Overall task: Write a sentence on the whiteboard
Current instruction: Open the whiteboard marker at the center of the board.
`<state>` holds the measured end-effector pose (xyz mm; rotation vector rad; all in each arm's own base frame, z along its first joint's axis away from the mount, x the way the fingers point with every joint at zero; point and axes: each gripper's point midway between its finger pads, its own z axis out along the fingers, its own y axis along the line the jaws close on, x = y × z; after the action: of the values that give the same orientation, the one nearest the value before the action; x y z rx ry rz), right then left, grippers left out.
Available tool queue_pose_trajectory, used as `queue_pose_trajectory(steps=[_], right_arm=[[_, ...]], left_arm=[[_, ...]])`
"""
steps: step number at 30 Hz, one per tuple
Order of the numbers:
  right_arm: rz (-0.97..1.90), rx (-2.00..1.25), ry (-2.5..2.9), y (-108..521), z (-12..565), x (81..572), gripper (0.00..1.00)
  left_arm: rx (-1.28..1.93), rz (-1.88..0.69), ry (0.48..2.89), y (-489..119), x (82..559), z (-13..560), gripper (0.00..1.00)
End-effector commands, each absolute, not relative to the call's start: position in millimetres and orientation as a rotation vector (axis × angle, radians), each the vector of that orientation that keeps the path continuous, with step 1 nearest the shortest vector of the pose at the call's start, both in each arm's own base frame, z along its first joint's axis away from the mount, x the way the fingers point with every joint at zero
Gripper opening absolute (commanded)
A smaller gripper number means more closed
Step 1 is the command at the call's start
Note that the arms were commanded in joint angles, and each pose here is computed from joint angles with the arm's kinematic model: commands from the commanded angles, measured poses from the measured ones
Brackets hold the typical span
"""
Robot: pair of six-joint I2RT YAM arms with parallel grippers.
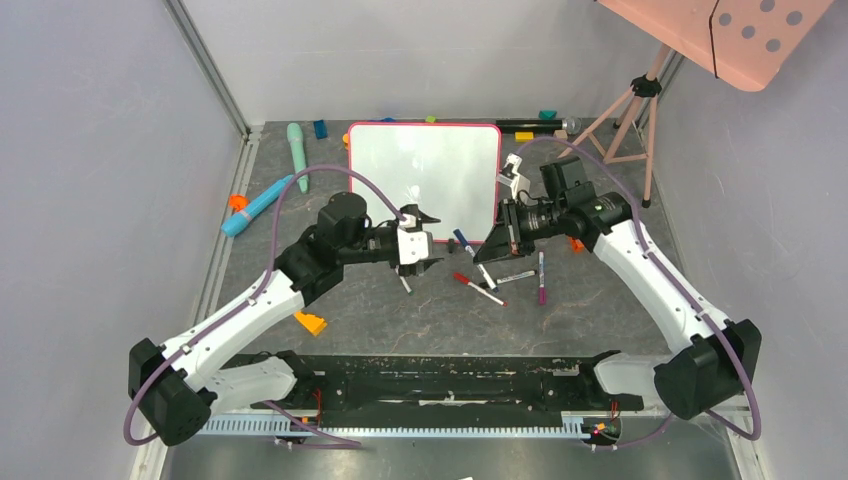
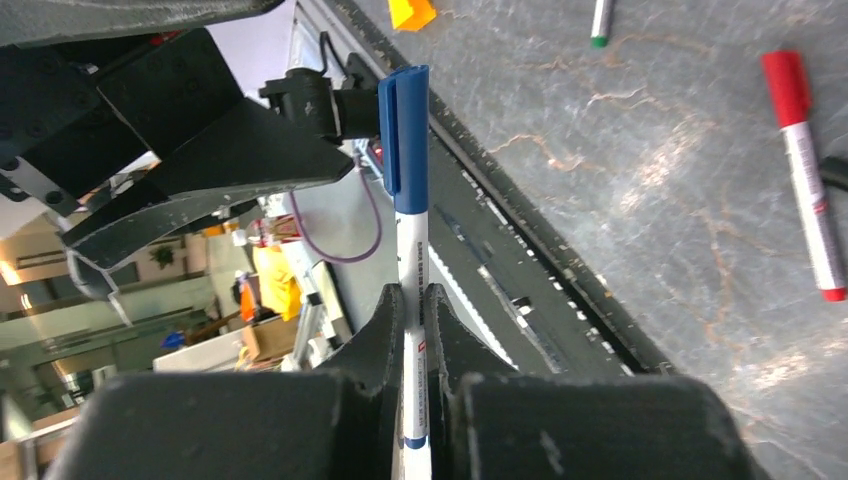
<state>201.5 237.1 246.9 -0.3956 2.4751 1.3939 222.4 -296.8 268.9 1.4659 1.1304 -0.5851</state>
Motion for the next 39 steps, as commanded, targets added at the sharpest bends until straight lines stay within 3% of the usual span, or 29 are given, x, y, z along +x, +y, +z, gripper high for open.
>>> queue_pose_trajectory(steps=[1,3,13,17,21,28,34,37,39], right_arm=[[1.533,-0.364,2.493,249,269,189,0.0],[1.558,-0.349,2.512,253,268,187,0.0],[1.684,-0.292,2.503,270,275,186,0.0],[1.696,-0.28,2.496,273,276,186,0.0],[1.695,-0.276,2.511,273,271,183,0.0],[1.699,-0.271,2.532,276,266,184,0.0],[1.705,-0.258,2.537,279,264,189,0.0],[1.708,-0.255,2.545,280,262,192,0.03],[1.692,-0.245,2.547,280,259,195,0.18]], left_arm=[[1.539,-0.465,0.922,-299,224,285,0.7],[1.552,-0.465,0.898,-302,223,287,0.66],[1.662,-0.489,0.844,-309,216,268,0.65],[1.686,-0.475,0.834,-310,217,262,0.53],[1.687,-0.461,0.825,-311,219,261,0.58],[1.69,-0.483,0.809,-314,215,262,0.55],[1.707,-0.507,0.81,-313,209,259,0.02],[1.728,-0.52,0.829,-310,204,254,0.02],[1.738,-0.517,0.838,-305,201,252,0.02]])
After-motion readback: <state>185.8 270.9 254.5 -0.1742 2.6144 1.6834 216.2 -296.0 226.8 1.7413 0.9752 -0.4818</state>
